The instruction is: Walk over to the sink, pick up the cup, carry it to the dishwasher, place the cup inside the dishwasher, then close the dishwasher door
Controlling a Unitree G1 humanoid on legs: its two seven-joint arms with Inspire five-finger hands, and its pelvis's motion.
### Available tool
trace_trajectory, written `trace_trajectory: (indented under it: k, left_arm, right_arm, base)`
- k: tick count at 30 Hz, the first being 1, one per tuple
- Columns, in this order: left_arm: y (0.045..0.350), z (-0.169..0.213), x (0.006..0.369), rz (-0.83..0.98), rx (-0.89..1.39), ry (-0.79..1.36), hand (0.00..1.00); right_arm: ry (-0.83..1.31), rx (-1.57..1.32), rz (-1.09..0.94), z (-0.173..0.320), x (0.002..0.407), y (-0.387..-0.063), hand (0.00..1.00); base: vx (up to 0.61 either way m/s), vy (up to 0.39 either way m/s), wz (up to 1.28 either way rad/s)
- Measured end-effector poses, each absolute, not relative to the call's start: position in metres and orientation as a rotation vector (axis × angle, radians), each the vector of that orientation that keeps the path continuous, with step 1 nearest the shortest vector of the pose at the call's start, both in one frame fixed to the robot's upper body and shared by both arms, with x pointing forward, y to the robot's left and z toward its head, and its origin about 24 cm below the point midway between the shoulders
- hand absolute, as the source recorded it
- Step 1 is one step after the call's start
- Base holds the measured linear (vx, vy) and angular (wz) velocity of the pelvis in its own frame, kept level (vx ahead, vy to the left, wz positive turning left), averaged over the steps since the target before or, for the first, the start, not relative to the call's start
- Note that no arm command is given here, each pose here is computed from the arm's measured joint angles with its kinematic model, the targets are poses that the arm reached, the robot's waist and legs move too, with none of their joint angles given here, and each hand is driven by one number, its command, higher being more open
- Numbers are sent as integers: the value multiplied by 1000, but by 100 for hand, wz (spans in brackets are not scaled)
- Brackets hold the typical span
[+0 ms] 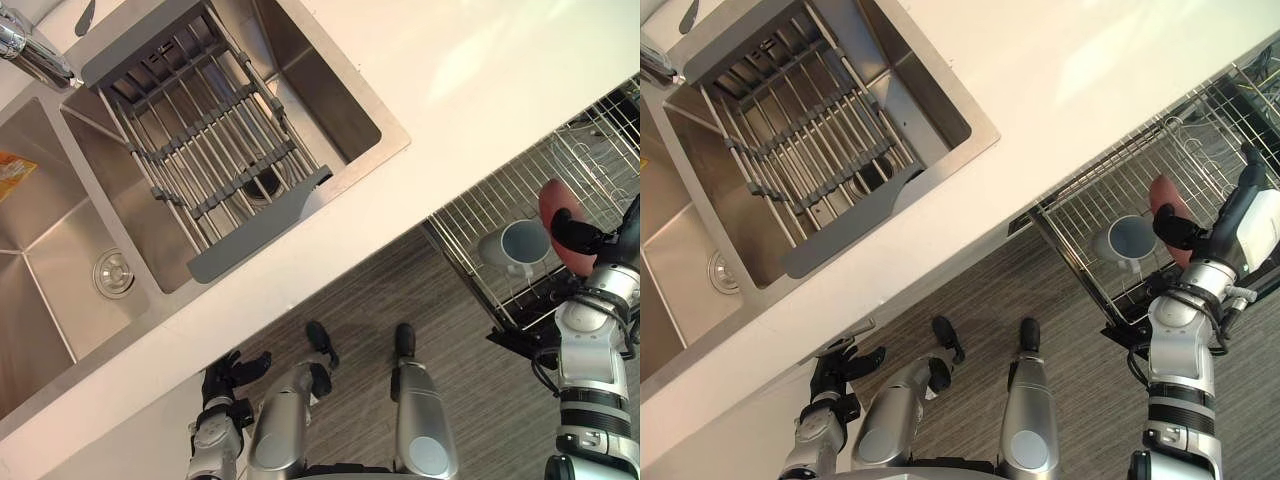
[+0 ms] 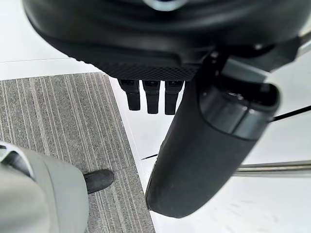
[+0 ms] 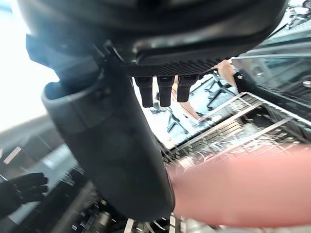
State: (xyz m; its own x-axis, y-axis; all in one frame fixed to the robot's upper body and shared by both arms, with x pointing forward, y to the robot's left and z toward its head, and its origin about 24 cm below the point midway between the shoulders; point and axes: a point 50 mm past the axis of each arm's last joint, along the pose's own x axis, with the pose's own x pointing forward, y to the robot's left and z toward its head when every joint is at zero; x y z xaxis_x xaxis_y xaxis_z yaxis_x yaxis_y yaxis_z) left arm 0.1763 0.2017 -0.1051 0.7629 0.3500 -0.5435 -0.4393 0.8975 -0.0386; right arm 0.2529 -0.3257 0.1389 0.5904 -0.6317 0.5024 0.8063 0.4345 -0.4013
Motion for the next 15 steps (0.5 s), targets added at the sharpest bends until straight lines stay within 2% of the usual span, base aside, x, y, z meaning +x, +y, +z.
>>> trace_trajectory:
  k: [3, 7, 15]
  left_arm:
    - [198, -105, 177, 432, -183, 557, 90]
    - [198, -107, 175, 447, -197, 570, 90]
    - [211, -113, 160, 515, -223, 618, 90]
  right_arm:
    - [-320, -588, -938, 136, 239, -323, 90]
    - [-302, -469, -1003, 117, 201, -324, 90]
    - [-8, -214, -1078, 44, 137, -320, 90]
  base:
    - [0, 0, 0]
    - [0, 0, 0]
    - [46, -8, -2]
